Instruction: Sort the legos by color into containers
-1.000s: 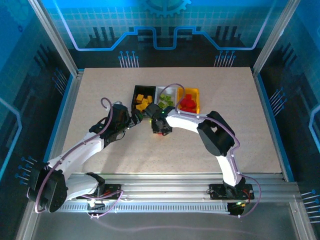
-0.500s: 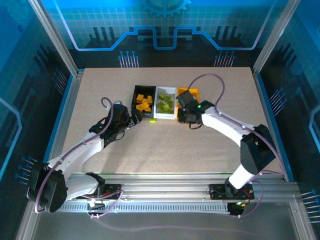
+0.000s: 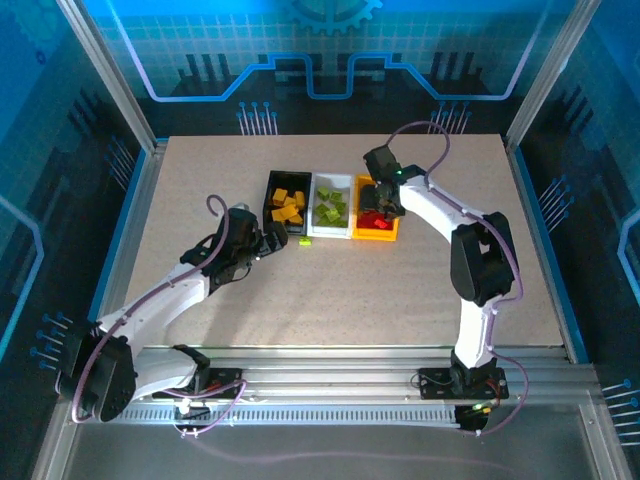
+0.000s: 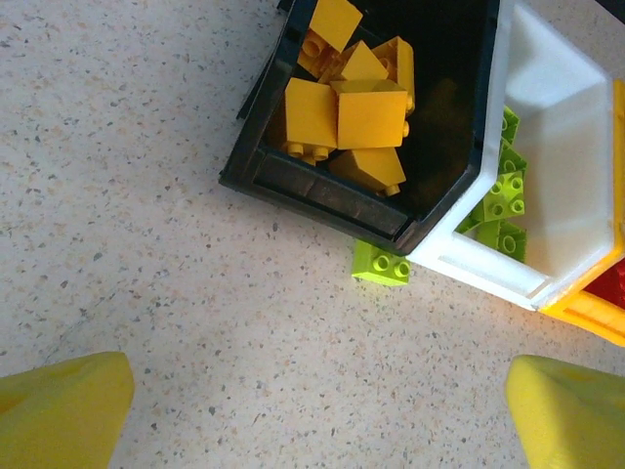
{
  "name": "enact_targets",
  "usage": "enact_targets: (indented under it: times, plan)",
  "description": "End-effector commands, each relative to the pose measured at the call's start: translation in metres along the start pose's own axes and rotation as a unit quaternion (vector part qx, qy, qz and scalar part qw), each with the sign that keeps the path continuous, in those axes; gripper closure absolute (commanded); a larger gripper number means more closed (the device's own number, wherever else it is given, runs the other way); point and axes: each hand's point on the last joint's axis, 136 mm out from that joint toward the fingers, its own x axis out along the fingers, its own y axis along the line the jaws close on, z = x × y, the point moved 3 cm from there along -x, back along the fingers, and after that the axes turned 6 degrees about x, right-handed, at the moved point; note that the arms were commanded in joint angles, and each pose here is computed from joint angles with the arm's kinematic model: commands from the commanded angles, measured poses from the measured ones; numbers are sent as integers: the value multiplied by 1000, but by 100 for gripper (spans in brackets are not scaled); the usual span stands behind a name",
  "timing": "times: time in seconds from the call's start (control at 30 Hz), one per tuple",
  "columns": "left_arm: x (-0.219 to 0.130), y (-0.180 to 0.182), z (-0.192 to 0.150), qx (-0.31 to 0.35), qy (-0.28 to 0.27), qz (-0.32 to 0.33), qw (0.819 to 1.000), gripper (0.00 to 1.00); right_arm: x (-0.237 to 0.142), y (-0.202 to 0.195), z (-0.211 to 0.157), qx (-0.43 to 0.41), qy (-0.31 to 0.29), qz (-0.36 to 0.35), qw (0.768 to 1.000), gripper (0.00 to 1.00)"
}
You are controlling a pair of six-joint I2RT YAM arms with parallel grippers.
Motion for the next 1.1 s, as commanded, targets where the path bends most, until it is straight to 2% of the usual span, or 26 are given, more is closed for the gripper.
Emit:
enact_targets:
  times: [0.0, 0.13, 0.23, 0.37, 0.5, 0.8, 1.07]
  plan:
    - [-13, 1, 0, 6, 0, -4, 1000, 1, -33, 12, 13, -8, -27, 28, 999, 24]
    - [-30, 7, 7, -3, -29, 4, 1000, 1, -56, 32, -9, -19, -36, 65, 997, 23]
    - [-48, 11, 16, -15, -66, 4, 998, 1, -64, 57, -45, -38, -25, 96, 994, 23]
    - [-66, 15, 25, -21, -106, -5, 994, 1, -56, 103, -98, -76, 4, 126, 989, 20]
    - [-70, 16, 24, -22, -109, -5, 994, 1, -35, 138, -128, -101, 23, 117, 988, 19]
    - [-68, 19, 21, -23, -103, -3, 994, 1, 17, 168, -149, -114, 29, 66, 991, 19]
    - [-65, 21, 19, -24, -101, -1, 995, 1, 44, 167, -135, -105, -6, 5, 994, 26]
